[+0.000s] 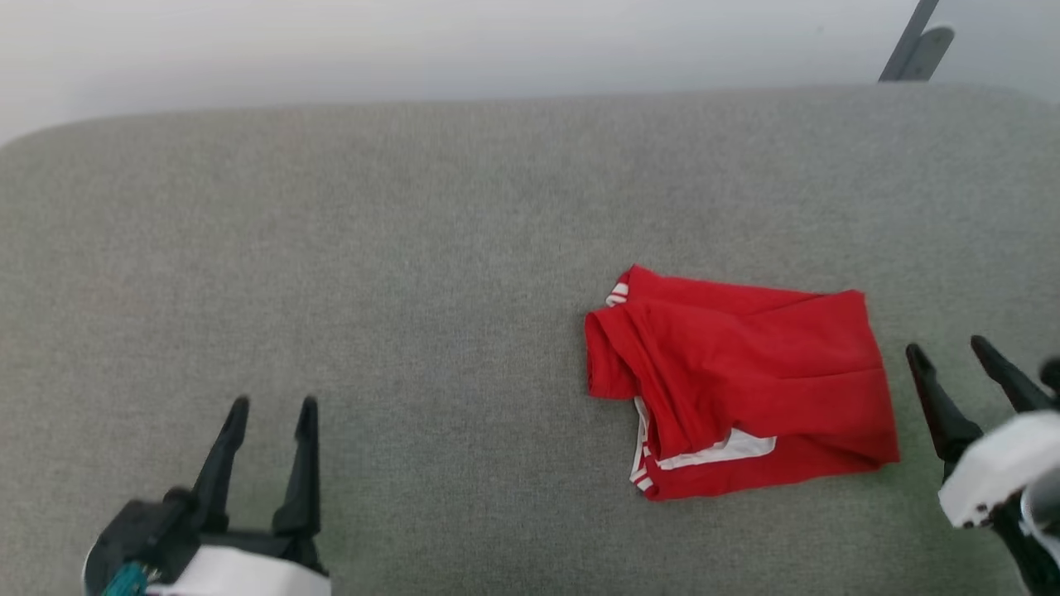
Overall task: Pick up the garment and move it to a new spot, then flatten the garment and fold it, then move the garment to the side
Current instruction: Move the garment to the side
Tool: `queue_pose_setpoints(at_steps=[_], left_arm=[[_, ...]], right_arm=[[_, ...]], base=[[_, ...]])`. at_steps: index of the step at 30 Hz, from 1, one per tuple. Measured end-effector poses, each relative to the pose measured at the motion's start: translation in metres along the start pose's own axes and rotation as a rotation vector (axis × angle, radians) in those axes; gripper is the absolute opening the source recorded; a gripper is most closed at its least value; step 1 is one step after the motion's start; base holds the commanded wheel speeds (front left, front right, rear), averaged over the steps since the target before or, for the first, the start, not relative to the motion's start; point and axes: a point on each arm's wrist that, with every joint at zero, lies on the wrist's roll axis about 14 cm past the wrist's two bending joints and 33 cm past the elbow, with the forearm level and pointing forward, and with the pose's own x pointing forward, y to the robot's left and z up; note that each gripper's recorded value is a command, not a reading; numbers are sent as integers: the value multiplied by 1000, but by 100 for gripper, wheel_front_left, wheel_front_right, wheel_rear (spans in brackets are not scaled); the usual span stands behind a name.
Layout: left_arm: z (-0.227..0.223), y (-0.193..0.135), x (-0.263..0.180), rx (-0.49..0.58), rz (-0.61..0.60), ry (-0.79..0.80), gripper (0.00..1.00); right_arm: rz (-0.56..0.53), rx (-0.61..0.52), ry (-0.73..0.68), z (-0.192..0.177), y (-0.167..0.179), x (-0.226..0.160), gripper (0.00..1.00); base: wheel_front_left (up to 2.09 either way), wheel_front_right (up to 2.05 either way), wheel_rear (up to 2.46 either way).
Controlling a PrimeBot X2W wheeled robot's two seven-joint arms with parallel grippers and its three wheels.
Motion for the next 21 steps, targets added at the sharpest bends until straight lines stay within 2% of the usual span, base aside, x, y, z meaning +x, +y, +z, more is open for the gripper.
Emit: queue_pose_setpoints(at_steps=[3, 7, 14, 17, 18, 19, 20, 21], left_arm=[[-2, -7, 13, -1, -32, 4, 100], [-10, -10, 30, -3, -52, 22, 100], [-29, -12, 50, -22, -64, 65, 100], [-34, -7, 56, -21, -53, 75, 100], [-36, -5, 57, -21, -49, 79, 100], [-38, -3, 58, -18, -48, 84, 100], [-39, -2, 60, -14, -50, 88, 100], [-41, -4, 62, -12, -58, 91, 100]], right_arm=[[39, -61, 198, -24, 3, 14, 100], [80, -107, 382, -38, 8, 34, 100], [126, -107, 766, -94, 14, 42, 100], [145, -108, 828, -103, 19, 44, 100], [149, -102, 832, -105, 21, 46, 76], [155, -99, 832, -106, 23, 47, 40], [161, -96, 828, -106, 25, 49, 0], [159, -87, 819, -106, 26, 49, 0]], base=[[0, 0, 0], [0, 0, 0], [0, 0, 0], [0, 0, 0], [0, 0, 0], [0, 0, 0], [0, 0, 0], [0, 0, 0]])
